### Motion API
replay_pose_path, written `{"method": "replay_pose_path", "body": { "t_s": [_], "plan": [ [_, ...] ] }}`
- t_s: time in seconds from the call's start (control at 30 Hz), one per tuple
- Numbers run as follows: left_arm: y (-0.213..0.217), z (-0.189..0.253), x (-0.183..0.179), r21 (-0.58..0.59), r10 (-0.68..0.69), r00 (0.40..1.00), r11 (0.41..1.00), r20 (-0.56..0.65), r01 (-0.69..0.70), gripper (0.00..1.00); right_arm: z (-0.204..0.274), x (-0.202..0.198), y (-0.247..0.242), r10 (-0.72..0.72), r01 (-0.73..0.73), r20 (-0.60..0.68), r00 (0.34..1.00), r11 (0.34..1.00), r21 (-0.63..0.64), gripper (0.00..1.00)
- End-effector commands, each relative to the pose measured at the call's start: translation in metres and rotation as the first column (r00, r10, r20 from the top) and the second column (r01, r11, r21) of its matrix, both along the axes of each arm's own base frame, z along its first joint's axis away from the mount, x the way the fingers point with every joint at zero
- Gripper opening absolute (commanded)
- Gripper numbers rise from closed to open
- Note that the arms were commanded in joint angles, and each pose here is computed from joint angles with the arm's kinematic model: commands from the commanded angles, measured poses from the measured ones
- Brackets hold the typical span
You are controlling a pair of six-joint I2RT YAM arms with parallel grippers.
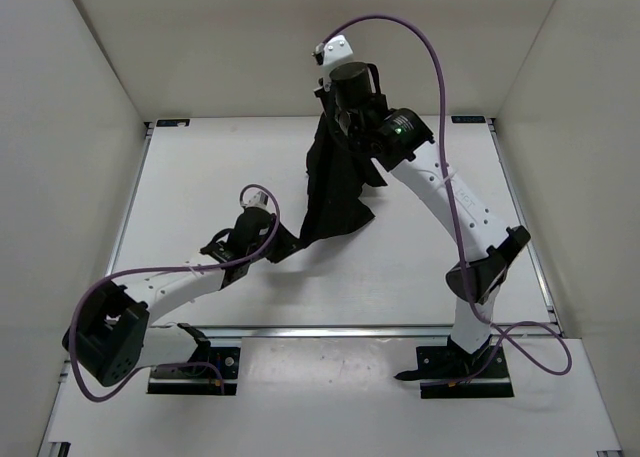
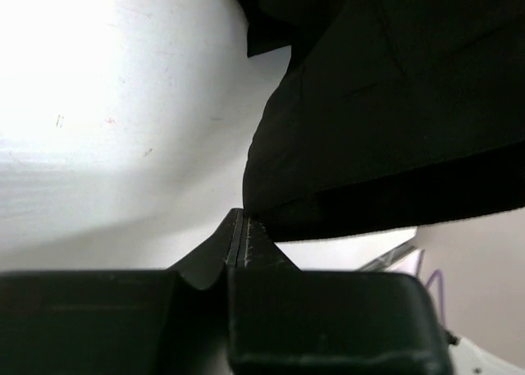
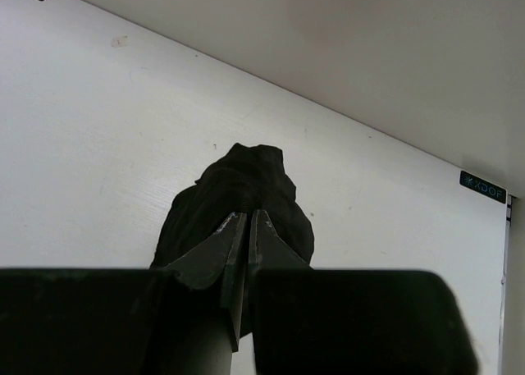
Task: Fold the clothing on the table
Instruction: Flatten the skirt out
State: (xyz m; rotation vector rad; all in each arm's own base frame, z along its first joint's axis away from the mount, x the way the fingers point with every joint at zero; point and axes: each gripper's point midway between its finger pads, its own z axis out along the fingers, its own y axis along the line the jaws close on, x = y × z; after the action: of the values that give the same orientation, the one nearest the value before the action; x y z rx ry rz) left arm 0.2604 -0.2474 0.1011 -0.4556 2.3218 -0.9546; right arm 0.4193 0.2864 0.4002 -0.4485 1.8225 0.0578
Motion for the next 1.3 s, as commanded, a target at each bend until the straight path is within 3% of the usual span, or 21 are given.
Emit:
{"method": "replay_pose_path", "body": {
  "t_s": [0.0, 0.17, 0.3, 0.43, 0.47, 0.5, 0.57, 0.6, 0.67, 0.73, 0.8, 0.97, 1.07, 1.17, 1.27],
  "plan": [
    [0.005, 0.006, 0.01, 0.004, 0.027, 0.999, 1.0, 0.034, -0.027, 0.0, 0.049, -0.016, -0.011, -0.006, -0.004, 0.097, 0.995, 0.994, 0.105, 0.0],
    [0.024, 0.014, 0.017, 0.077, 0.03, 0.997, 0.996, 0.065, -0.035, 0.0, 0.051, -0.019, -0.037, -0.059, 0.048, 0.099, 0.993, 0.993, 0.107, 0.0],
    [0.076, 0.051, 0.048, 0.164, 0.1, 0.982, 0.978, 0.163, -0.127, 0.0, 0.053, -0.016, -0.075, -0.149, 0.139, 0.098, 0.984, 0.985, 0.098, 0.0],
    [0.126, 0.14, 0.093, 0.319, 0.104, 0.928, 0.92, 0.359, -0.227, 0.0, 0.071, -0.018, -0.124, -0.217, 0.198, 0.137, 0.966, 0.97, 0.141, 0.0],
    [0.129, 0.175, 0.101, 0.369, 0.063, 0.902, 0.898, 0.428, -0.238, 0.0, 0.083, -0.024, -0.13, -0.216, 0.19, 0.161, 0.963, 0.968, 0.161, 0.0],
    [0.129, 0.183, 0.106, 0.43, 0.012, 0.904, 0.877, 0.428, -0.215, 0.0, 0.089, -0.026, -0.138, -0.22, 0.192, 0.174, 0.96, 0.968, 0.164, 0.0],
    [0.127, 0.261, 0.124, 0.421, -0.002, 0.84, 0.866, 0.542, -0.269, 0.0, 0.097, -0.025, -0.146, -0.205, 0.169, 0.183, 0.961, 0.967, 0.192, 0.0],
    [0.124, 0.262, 0.132, 0.46, -0.027, 0.845, 0.848, 0.534, -0.264, 0.0, 0.097, -0.022, -0.158, -0.222, 0.187, 0.177, 0.959, 0.963, 0.196, 0.0],
    [0.119, 0.31, 0.137, 0.465, -0.049, 0.792, 0.831, 0.608, -0.306, 0.0, 0.092, -0.021, -0.166, -0.197, 0.16, 0.156, 0.968, 0.962, 0.219, 0.0],
    [0.118, 0.304, 0.139, 0.516, -0.078, 0.794, 0.797, 0.603, -0.314, 0.0, 0.055, -0.021, -0.179, -0.215, 0.192, 0.093, 0.972, 0.958, 0.214, 0.0],
    [0.117, 0.277, 0.134, 0.527, -0.09, 0.825, 0.807, 0.558, -0.268, 0.0, 0.013, -0.024, -0.185, -0.205, 0.199, 0.008, 0.979, 0.957, 0.211, 0.0],
    [0.126, 0.157, 0.088, 0.585, -0.095, 0.927, 0.797, 0.362, -0.146, 0.0, -0.12, -0.066, -0.181, -0.137, 0.192, -0.27, 0.953, 0.964, 0.187, 0.0],
    [0.133, 0.119, 0.058, 0.588, -0.094, 0.957, 0.804, 0.275, -0.09, 0.0, -0.17, -0.096, -0.174, -0.101, 0.188, -0.402, 0.91, 0.965, 0.183, 0.0],
    [0.136, 0.102, 0.046, 0.588, -0.084, 0.968, 0.806, 0.237, -0.074, 0.0, -0.194, -0.112, -0.17, -0.069, 0.174, -0.446, 0.893, 0.964, 0.2, 0.01],
    [0.128, 0.096, 0.064, 0.563, -0.088, 0.97, 0.824, 0.228, -0.057, 0.0, -0.201, -0.093, -0.18, -0.063, 0.18, -0.438, 0.897, 0.956, 0.231, 0.0]
  ]
}}
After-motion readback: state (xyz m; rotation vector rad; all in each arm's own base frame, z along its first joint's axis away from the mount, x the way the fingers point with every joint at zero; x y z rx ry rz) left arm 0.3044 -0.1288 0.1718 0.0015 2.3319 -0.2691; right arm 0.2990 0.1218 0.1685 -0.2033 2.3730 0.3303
